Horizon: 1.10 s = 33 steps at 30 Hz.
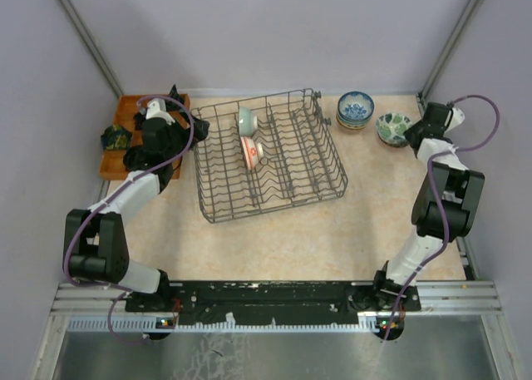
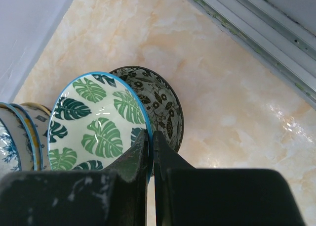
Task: Unload the bowls from the dish rack
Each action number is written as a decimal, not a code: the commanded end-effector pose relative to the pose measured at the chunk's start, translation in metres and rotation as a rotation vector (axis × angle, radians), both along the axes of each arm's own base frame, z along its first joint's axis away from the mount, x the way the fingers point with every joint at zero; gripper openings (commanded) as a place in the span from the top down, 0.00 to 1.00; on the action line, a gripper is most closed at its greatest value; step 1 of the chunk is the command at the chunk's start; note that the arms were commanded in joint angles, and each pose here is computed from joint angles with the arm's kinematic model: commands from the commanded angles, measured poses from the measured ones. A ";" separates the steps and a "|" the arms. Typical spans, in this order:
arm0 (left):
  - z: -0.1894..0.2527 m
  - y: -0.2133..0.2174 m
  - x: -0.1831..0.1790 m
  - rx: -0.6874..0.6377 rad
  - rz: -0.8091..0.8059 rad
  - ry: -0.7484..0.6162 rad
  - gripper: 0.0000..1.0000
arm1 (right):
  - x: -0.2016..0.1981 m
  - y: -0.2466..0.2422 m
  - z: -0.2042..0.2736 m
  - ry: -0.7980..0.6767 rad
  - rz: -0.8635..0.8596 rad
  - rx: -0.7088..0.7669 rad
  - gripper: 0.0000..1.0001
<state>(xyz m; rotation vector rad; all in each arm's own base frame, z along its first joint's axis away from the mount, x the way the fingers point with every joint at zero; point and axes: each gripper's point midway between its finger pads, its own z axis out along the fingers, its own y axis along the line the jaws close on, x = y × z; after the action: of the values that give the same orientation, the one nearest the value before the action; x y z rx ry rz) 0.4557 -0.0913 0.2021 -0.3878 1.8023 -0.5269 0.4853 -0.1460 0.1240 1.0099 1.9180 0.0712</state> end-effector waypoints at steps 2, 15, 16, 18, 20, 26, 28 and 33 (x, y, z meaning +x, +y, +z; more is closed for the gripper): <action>0.014 -0.002 0.002 -0.017 -0.009 -0.035 0.03 | 0.013 -0.015 0.019 -0.097 -0.043 -0.012 1.00; 0.013 -0.002 0.003 -0.014 -0.007 -0.032 0.03 | 0.015 -0.017 0.006 -0.069 -0.057 -0.004 1.00; 0.013 -0.002 0.003 -0.013 -0.006 -0.032 0.03 | 0.014 -0.018 0.005 -0.065 -0.059 -0.003 1.00; 0.012 -0.002 0.003 -0.014 -0.008 -0.030 0.03 | 0.014 -0.018 0.004 -0.065 -0.062 -0.004 1.00; 0.011 -0.002 0.004 -0.013 -0.008 -0.028 0.03 | 0.015 -0.018 0.004 -0.064 -0.060 -0.003 1.00; 0.011 -0.002 0.004 -0.014 -0.008 -0.029 0.03 | 0.015 -0.017 0.001 -0.051 -0.055 0.001 0.94; 0.011 -0.001 0.004 -0.011 -0.005 -0.030 0.03 | 0.015 -0.017 0.001 -0.049 -0.052 0.003 0.91; 0.011 -0.001 0.004 -0.012 -0.004 -0.030 0.03 | 0.014 -0.016 0.000 -0.045 -0.048 0.003 0.80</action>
<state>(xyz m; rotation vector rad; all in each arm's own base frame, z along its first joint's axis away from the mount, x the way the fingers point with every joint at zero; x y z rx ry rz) 0.4556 -0.0914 0.2021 -0.3907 1.8024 -0.5289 0.4844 -0.1507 0.0995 1.0606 1.9404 0.0531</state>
